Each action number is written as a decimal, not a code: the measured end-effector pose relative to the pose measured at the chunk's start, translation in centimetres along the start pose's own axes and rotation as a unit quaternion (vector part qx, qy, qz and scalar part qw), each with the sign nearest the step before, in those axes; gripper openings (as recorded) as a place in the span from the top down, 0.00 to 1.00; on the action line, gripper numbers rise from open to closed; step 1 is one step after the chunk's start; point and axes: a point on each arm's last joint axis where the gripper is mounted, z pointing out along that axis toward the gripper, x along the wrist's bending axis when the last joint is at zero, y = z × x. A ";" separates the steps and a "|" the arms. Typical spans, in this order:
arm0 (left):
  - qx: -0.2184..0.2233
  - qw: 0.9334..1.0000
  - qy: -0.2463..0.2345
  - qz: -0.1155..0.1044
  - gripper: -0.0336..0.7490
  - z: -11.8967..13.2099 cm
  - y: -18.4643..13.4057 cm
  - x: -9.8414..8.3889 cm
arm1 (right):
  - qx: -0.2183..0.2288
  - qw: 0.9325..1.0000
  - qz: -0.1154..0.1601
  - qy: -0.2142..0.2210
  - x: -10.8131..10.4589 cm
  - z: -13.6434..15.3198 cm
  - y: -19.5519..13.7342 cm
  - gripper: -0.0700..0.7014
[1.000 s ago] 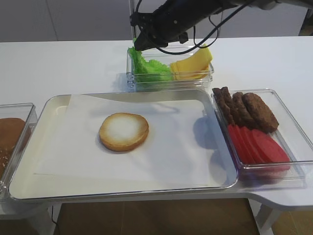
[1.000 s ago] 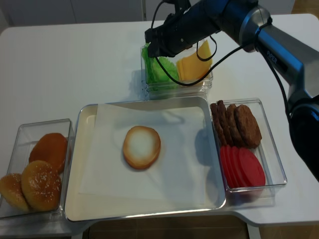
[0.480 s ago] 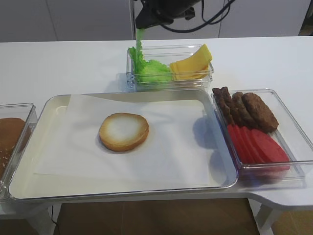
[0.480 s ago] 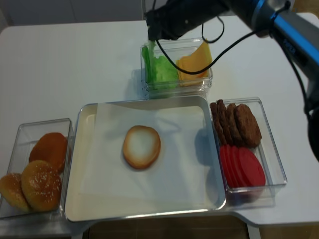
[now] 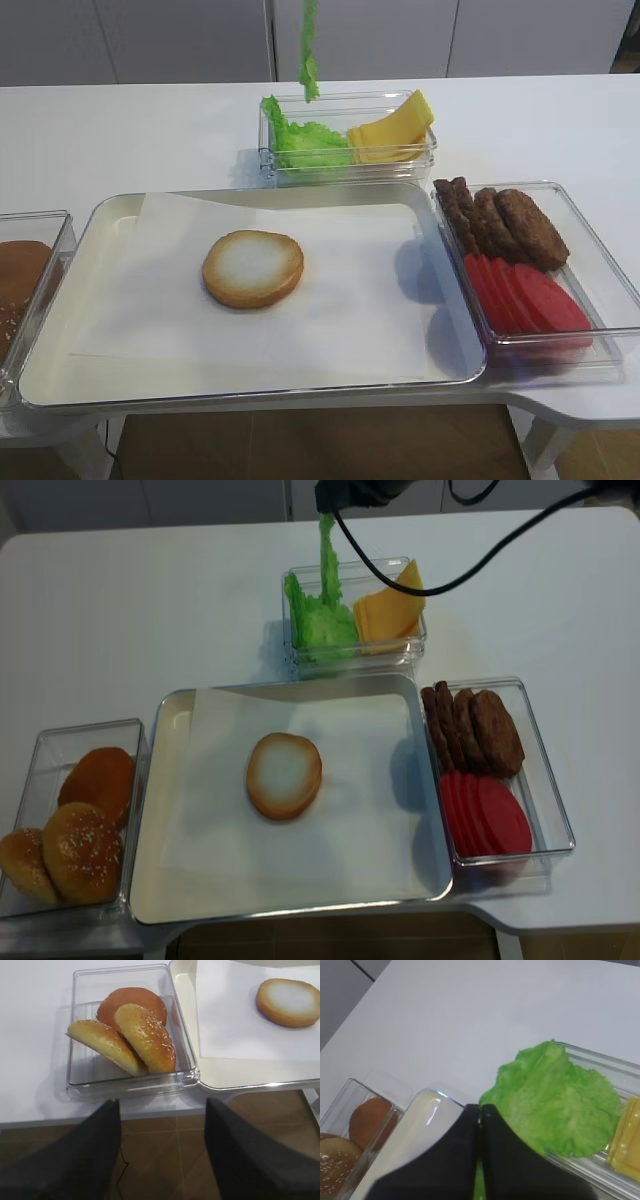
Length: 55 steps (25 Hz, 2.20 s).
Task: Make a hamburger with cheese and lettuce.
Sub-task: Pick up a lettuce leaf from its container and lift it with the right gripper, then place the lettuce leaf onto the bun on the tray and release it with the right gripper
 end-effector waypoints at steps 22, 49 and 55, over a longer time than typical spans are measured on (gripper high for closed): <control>0.000 1.000 0.000 0.000 0.44 0.0 0.0 0.0 | 0.086 0.994 0.061 -0.020 1.0 -2.1 -10.7 0.91; 0.000 1.000 0.000 0.000 0.44 0.0 0.0 0.0 | 0.078 0.989 -0.067 -0.103 3.0 5.0 -13.8 0.91; 0.000 1.000 0.000 0.000 0.44 0.0 0.0 0.0 | 0.059 0.991 -0.060 -0.103 3.2 4.7 -13.4 0.91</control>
